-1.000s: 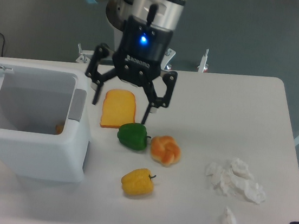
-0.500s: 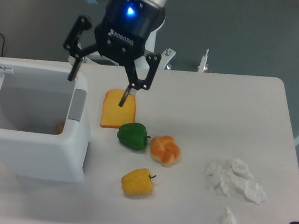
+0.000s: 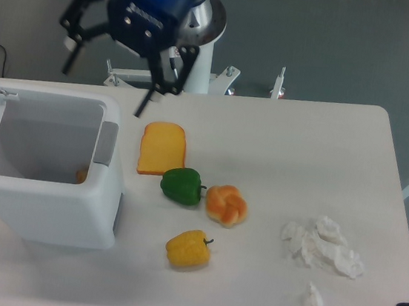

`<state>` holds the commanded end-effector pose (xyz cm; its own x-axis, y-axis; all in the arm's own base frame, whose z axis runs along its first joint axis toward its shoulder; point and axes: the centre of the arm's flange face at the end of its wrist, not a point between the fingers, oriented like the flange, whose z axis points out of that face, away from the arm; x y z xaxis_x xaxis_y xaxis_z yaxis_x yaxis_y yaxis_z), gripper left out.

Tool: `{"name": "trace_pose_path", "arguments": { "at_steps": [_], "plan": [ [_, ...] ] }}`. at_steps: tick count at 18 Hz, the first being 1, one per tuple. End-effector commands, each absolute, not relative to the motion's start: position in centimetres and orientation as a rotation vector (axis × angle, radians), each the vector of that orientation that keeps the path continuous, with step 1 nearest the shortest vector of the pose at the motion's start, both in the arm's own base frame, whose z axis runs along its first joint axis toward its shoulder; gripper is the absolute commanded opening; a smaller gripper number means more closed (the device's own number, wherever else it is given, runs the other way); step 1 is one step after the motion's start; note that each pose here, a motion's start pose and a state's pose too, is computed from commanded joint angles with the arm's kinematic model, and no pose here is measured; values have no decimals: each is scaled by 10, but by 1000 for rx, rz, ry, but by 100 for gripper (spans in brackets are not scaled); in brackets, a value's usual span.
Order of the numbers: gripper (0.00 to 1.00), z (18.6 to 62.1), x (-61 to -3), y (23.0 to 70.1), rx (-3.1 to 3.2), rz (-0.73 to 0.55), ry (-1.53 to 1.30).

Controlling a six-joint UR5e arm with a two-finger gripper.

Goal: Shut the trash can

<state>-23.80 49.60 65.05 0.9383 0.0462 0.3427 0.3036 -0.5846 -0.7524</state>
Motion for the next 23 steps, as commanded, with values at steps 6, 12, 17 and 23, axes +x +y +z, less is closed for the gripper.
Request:
{"name": "trace_pose_path", "arguments": {
  "at_steps": [6, 12, 17, 23],
  "plan": [
    [100, 658, -194, 509, -2154, -466, -172],
    [100, 662, -148, 523, -2165, -530, -114],
    [100, 663, -111, 529, -2175, -591, -77],
    [100, 675, -83, 523, -2100, -767, -15]
  ]
}}
